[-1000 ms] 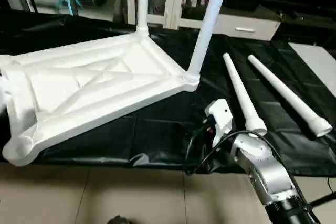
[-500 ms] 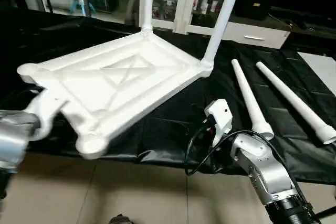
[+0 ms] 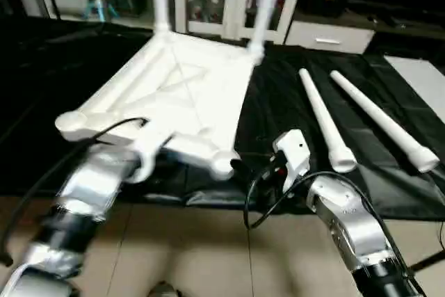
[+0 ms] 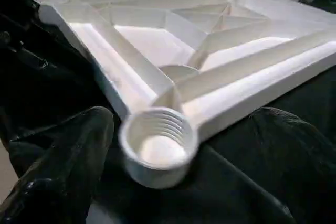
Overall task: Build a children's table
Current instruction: Rotate table base
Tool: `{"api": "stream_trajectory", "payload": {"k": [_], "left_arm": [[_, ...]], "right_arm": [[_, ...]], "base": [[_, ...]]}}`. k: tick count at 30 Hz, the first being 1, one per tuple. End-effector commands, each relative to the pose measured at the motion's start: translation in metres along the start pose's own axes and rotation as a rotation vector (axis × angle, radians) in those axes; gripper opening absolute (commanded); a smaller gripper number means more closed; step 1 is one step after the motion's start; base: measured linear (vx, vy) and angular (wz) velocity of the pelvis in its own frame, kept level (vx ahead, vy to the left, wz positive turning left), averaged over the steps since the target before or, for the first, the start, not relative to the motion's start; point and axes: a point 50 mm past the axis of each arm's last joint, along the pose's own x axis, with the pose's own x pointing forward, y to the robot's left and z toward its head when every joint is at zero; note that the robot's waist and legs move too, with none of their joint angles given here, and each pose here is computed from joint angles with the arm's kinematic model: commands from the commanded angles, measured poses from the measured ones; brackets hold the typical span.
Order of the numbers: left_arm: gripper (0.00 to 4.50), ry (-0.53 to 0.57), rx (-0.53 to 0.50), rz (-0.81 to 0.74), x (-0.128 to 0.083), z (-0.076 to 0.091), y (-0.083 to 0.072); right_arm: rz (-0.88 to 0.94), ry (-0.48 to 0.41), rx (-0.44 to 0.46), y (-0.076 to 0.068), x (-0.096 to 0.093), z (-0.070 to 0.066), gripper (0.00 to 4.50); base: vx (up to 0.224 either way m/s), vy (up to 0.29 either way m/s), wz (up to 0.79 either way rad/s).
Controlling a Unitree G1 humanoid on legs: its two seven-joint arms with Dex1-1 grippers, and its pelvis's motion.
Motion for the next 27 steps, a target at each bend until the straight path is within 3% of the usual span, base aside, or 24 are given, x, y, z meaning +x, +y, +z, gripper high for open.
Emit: {"api": "stream_trajectory", "payload": {"k": [1, 5, 10, 14, 17, 20, 23, 25, 27], "left_arm": [[1.74, -0.019, 0.001, 0.025, 0.004, 0.003, 0.000], [1.74, -0.083, 0.016, 0.014, 0.012, 0.015, -0.008], [1.74, -0.217, 0.017, -0.134, 0.014, 0.033, -0.033], [1.74, -0.263, 0.015, -0.176, 0.009, 0.035, -0.036], [1.74, -0.235, 0.090, -0.202, -0.017, 0.024, -0.019], [1.74, -0.221, 0.101, -0.199, -0.031, 0.019, -0.007], [1.74, -0.118, 0.116, -0.146, -0.058, 0.001, 0.018], [1.74, -0.046, 0.122, -0.070, -0.072, -0.011, 0.034], [1.74, -0.030, 0.109, -0.049, -0.077, -0.014, 0.039]], "right_arm": [[-0.030, -0.010, -0.017, -0.007, -0.003, 0.004, 4.50], [-0.050, -0.015, -0.018, -0.009, -0.005, 0.004, 4.50], [-0.067, -0.039, 0.013, -0.011, -0.009, 0.009, 4.50], [-0.010, -0.049, 0.032, -0.005, -0.009, 0.011, 4.50], [0.229, -0.070, 0.116, 0.018, -0.009, 0.019, 4.50], [0.307, -0.051, 0.141, 0.025, -0.008, 0.019, 4.50], [0.434, 0.026, 0.144, 0.037, -0.003, 0.012, 4.50], [0.471, 0.061, 0.136, 0.042, 0.007, 0.007, 4.50], [0.462, 0.062, 0.149, 0.042, 0.017, 0.005, 4.50]], "base": [[-0.048, -0.137, 0.27], [0.023, -0.039, 0.02], [-0.028, -0.006, 0.09], [0.000, 0.000, 0.00], [0.000, 0.000, 0.00], [0.000, 0.000, 0.00], [0.000, 0.000, 0.00], [0.057, -0.029, 0.06], [0.067, -0.039, 0.14]]}}
